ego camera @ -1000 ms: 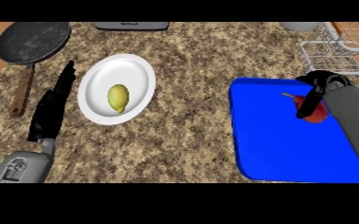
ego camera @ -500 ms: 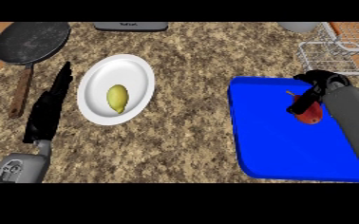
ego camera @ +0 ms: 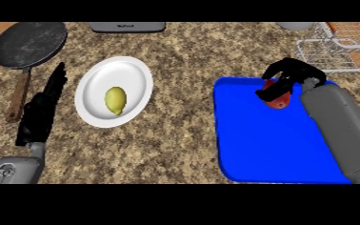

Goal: Pick the pear from the tray and place it in the tiered basket

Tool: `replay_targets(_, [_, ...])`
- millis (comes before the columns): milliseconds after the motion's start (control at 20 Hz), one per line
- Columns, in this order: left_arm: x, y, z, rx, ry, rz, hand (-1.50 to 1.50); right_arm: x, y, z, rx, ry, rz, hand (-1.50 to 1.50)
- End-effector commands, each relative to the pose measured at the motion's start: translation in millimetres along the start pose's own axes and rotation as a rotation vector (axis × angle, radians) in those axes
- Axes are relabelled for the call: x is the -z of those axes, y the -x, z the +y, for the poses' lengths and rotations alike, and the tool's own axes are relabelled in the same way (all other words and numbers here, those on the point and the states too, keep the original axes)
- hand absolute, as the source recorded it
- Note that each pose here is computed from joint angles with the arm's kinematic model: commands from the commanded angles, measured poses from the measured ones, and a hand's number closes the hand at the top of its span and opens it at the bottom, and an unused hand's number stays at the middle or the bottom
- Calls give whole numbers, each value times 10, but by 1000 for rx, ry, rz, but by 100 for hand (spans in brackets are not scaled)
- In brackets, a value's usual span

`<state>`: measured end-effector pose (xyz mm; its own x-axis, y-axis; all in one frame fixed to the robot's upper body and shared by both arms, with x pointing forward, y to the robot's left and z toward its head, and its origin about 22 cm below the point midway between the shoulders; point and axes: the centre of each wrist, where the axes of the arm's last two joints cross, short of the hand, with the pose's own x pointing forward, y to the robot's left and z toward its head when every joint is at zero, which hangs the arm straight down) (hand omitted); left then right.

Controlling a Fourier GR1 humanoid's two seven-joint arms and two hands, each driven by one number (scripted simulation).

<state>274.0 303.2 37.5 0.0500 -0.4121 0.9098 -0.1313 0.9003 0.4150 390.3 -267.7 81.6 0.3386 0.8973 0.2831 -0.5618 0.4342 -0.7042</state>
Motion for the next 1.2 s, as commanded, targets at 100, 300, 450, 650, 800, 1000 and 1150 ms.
replay_targets(100, [-4, 36, -70, 2, -27, 17, 0, -462, -817, 297, 111, 301, -409, 150])
replay_targets(300, [-81, 97, -21, -1, -23, 33, 0, -821, -763, 124, 250, 565, -490, 150])
replay_targets(450, [-87, 142, 53, -11, -16, 32, 0, -1221, -733, -35, 270, 713, -532, 150])
replay_targets(650, [-20, 37, -2, 7, -1, 2, 0, -1573, -598, -325, 303, 846, -509, 150])
replay_targets(800, [-83, 44, -23, -7, 3, -10, 0, -1836, -593, -449, 250, 948, -469, 150])
replay_targets(1000, [-42, -109, -23, -10, 2, -24, 0, -2039, -239, -913, 148, 984, -388, 150])
replay_targets(1150, [-127, 84, -98, -8, 6, -6, 0, -1853, -289, -1173, 187, 913, -391, 150])
